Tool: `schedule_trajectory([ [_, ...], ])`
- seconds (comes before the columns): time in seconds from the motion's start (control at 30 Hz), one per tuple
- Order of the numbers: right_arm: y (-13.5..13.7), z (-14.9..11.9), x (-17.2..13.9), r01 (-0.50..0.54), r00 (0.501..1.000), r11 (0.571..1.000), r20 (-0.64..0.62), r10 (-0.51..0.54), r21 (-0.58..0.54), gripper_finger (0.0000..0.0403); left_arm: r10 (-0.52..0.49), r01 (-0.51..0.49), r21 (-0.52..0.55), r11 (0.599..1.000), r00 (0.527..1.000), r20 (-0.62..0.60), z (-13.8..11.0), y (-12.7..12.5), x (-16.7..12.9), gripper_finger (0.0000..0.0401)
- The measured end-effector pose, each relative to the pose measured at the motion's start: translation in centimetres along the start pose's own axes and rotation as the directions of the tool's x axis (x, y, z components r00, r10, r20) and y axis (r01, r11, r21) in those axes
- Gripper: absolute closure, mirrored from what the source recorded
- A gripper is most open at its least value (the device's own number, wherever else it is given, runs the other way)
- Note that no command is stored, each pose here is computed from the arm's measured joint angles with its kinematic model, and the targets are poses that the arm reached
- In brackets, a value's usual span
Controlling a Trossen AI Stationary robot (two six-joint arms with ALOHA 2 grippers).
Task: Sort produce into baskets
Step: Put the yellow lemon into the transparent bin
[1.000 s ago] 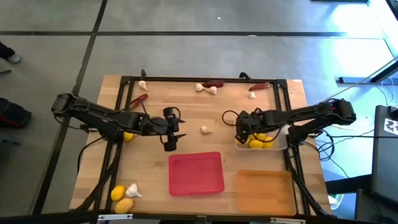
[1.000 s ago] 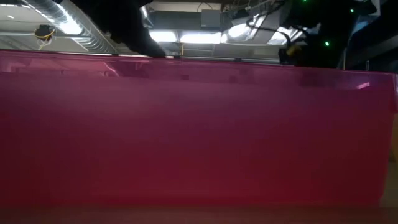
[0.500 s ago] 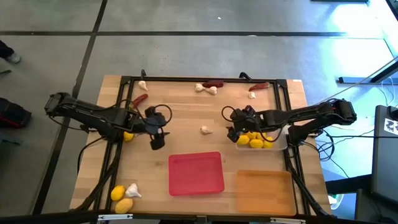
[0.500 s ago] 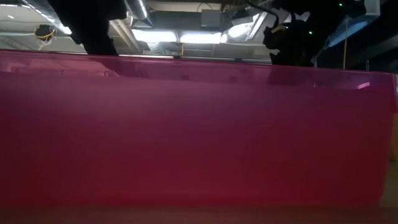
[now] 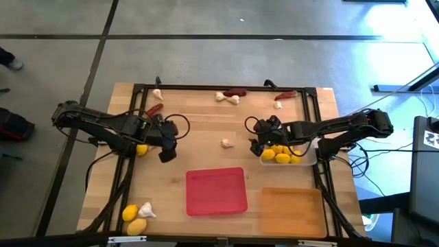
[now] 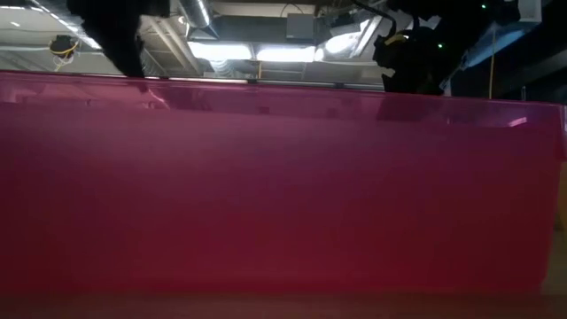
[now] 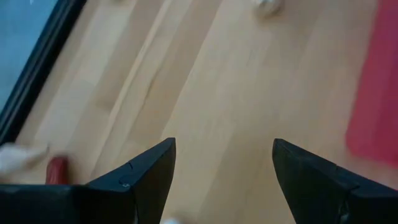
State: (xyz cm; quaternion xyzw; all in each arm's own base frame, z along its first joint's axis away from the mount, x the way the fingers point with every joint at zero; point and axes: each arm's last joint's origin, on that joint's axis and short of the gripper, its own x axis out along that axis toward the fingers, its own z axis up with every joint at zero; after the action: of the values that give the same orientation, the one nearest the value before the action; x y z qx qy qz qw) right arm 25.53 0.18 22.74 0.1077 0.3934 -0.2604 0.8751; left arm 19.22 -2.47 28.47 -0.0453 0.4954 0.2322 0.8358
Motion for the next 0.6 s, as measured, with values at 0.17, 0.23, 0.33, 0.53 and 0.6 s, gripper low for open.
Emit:
schedule_trajectory([
  [0.17,0.0,0.0,0.0,-0.011,1.000,1.000,-0.003,0.011,-0.001,0.0084,0.036,-0.047,-0.100,0.994,0.993,-0.112,-0.9,0.3,0.3,0.0139],
  [0.23,0.0,0.0,0.0,-0.012,1.000,1.000,-0.001,0.012,-0.010,0.0084,0.036,-0.057,-0.130,0.990,0.986,-0.161,-1.4,0.4,0.6,0.0139],
  [0.33,0.1,0.1,0.0,-0.016,1.000,1.000,0.006,0.016,-0.013,0.0084,0.031,-0.068,-0.149,0.986,0.971,-0.238,-2.1,0.3,1.6,0.0139],
  [0.53,0.1,0.1,0.0,-0.016,1.000,1.000,0.007,0.016,-0.022,0.0083,0.047,-0.131,-0.158,0.979,0.891,-0.451,-3.8,0.5,3.7,0.0139],
  [0.6,0.1,0.1,0.0,-0.016,1.000,1.000,0.007,0.016,-0.026,0.0084,0.054,-0.160,-0.158,0.974,0.849,-0.525,-4.4,0.7,4.4,0.0139],
])
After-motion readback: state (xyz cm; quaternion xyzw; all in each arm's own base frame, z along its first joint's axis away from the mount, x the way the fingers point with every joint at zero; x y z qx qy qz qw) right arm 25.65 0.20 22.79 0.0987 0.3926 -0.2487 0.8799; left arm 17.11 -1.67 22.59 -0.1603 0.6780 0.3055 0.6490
